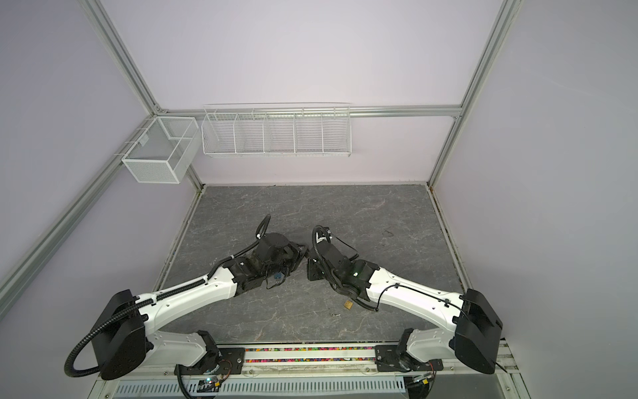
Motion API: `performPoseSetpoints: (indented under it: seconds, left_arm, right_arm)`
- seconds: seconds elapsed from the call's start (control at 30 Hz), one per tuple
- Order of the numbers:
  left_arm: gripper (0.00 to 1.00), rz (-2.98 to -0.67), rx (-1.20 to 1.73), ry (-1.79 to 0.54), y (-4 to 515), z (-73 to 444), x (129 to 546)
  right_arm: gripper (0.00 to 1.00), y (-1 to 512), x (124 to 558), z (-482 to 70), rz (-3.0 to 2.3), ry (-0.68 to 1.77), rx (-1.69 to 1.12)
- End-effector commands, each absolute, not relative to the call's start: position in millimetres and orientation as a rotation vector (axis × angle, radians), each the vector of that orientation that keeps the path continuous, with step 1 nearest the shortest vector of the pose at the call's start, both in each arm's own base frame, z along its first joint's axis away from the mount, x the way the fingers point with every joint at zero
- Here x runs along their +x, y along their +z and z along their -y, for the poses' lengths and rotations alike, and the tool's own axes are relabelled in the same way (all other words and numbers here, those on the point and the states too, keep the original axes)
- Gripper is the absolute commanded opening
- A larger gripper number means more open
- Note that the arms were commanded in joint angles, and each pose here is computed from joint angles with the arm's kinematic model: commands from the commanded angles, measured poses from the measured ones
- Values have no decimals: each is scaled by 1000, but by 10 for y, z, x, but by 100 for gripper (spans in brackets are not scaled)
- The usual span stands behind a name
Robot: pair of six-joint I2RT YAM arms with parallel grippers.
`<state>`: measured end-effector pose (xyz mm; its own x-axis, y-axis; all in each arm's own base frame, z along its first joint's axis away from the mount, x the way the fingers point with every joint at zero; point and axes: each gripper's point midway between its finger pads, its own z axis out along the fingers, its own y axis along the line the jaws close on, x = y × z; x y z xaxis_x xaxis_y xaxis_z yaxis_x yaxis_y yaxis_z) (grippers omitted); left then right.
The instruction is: Unlock with the key
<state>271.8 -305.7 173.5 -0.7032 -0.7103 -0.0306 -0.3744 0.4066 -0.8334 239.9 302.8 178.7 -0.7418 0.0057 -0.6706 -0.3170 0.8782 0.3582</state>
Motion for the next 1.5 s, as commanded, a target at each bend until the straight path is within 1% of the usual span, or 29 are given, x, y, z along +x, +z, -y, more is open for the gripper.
performPoseSetpoints:
  seconds: [0.0,0.37,0.53,1.0,1.23,1.47]
  left_arm:
    - [0,-2256,-970,-1234,1778,3022,2735]
    - [0,-2266,-981,-1230,1793,3033,2771]
    - [0,-2273,-988,-1237,1778,3058,2771]
    - [0,-2293,-1010,-1226,1721,3069,2767]
    - [0,-2294,-1007,-1250,1781,3102,2760]
    - [0,-2286,-1015,-1251,1786,3095,2775]
  right_arm:
    - [6,1745,2424,-2961,-2358,516,-223]
    - [7,1673,2361,-2946,-2381,486,-302]
    - [7,1651,2392,-2970,-2387,465,-314]
    - [6,1810,2454,-3002,-2354,446,-341]
    - [7,1751,2509,-2993,-2362,374,-359]
    - [6,1735,2477,-2982,-2365,378,-373]
